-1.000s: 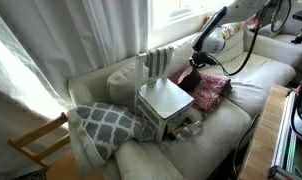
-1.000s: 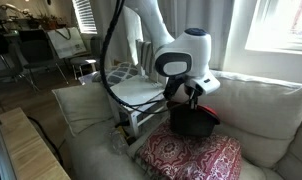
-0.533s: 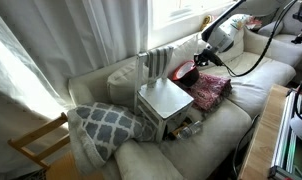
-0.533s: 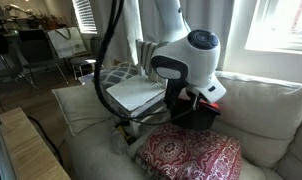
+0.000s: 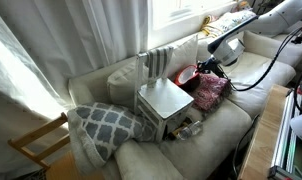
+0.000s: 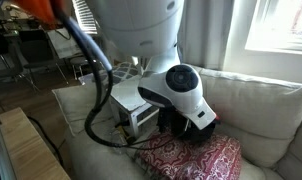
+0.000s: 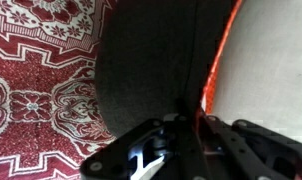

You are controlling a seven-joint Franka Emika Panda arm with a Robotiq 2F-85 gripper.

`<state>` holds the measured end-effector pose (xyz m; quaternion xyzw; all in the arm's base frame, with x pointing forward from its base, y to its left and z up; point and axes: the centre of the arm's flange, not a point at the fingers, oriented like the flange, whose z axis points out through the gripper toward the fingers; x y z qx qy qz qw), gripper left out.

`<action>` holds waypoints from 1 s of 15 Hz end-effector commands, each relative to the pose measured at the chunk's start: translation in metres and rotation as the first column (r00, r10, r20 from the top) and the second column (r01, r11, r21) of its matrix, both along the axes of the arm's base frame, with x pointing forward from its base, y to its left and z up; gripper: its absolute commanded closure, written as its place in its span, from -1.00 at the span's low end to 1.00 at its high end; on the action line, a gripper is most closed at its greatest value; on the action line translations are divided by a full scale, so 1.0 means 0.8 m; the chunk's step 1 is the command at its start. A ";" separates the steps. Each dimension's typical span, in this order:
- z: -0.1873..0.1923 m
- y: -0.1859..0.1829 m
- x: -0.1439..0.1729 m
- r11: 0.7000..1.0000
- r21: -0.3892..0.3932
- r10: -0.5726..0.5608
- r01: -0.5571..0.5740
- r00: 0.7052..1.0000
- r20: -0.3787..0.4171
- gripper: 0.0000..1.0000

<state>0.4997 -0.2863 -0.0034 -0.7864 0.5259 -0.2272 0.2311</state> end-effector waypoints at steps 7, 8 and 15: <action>-0.051 0.017 -0.008 0.945 0.142 -0.318 0.295 0.931 0.181 0.96; -0.052 0.017 -0.006 0.936 0.158 -0.340 0.313 0.920 0.194 0.96; -0.059 0.011 -0.008 0.918 0.136 -0.393 0.373 0.903 0.171 0.96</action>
